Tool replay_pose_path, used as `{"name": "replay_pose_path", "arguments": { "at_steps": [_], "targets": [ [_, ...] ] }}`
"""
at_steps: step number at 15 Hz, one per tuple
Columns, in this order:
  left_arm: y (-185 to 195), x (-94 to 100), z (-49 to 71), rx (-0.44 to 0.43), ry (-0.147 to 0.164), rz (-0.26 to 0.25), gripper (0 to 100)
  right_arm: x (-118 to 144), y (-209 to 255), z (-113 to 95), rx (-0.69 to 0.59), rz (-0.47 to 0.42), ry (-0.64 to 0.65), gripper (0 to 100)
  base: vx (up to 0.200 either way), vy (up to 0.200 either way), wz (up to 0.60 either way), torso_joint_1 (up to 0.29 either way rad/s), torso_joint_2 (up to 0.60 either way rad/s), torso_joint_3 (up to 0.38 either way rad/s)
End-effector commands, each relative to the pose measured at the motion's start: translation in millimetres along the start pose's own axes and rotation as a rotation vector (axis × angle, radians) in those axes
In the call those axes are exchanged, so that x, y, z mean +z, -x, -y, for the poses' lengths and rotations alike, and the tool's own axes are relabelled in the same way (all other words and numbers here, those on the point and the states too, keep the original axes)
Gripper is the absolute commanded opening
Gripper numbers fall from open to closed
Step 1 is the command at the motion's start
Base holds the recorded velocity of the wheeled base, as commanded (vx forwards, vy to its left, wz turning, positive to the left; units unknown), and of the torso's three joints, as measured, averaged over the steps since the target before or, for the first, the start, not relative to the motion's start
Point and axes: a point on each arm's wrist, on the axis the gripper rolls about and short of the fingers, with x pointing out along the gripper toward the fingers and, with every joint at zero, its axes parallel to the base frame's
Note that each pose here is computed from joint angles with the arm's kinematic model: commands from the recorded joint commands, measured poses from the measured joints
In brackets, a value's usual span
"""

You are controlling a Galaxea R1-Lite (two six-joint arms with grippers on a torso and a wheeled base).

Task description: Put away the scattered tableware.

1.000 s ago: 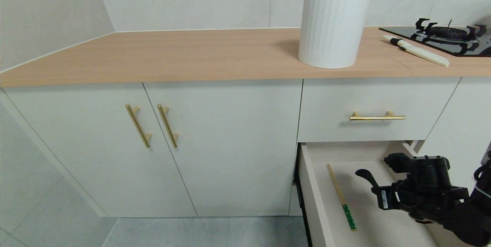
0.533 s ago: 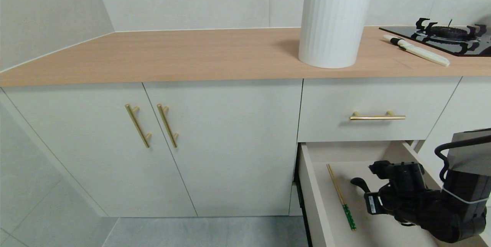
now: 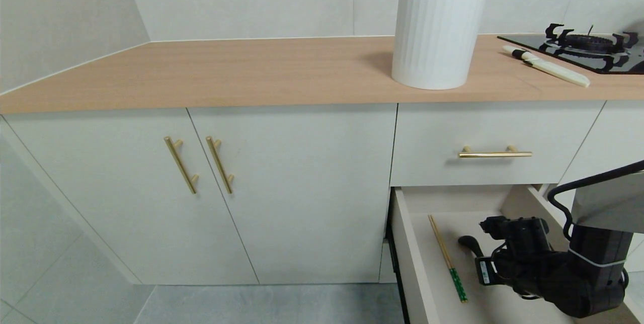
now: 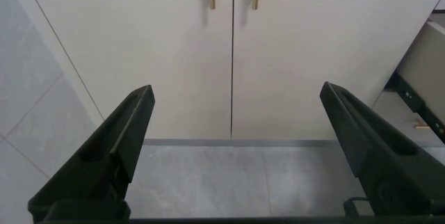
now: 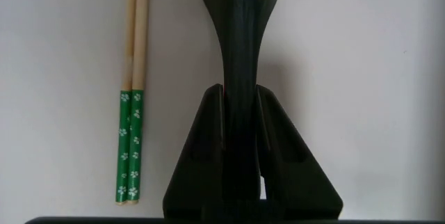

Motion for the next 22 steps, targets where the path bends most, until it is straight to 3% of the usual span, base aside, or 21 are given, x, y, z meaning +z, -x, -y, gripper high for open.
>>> {"name": "replay_pose_path", "arguments": {
  "at_steps": [1, 2, 3, 7, 13, 22],
  "targets": [
    [0, 0.0, 0.0, 0.001, 0.0, 0.0, 100, -1, -1, 2, -0.004, -0.004, -0.003, 0, 0.0, 0.0, 0.0, 0.0, 0.0, 0.0],
    [0, 0.0, 0.0, 0.001, 0.0, 0.0, 100, 1, 0, 2, -0.005, 0.002, -0.005, 0, 0.0, 0.0, 0.0, 0.0, 0.0, 0.0],
    [0, 0.0, 0.0, 0.001, 0.0, 0.0, 100, 1, 0, 2, -0.005, 0.003, -0.007, 100, 0.0, 0.0, 0.0, 0.0, 0.0, 0.0],
    [0, 0.0, 0.0, 0.001, 0.0, 0.0, 100, 8, 9, 3, -0.003, 0.035, -0.031, 100, 0.0, 0.0, 0.0, 0.0, 0.0, 0.0],
    [0, 0.0, 0.0, 0.001, 0.0, 0.0, 100, 38, 69, 6, 0.005, 0.18, -0.044, 100, 0.0, 0.0, 0.0, 0.0, 0.0, 0.0],
    [0, 0.0, 0.0, 0.001, 0.0, 0.0, 100, 66, 199, 18, 0.012, 0.14, -0.077, 100, 0.0, 0.0, 0.0, 0.0, 0.0, 0.0]
  ]
}}
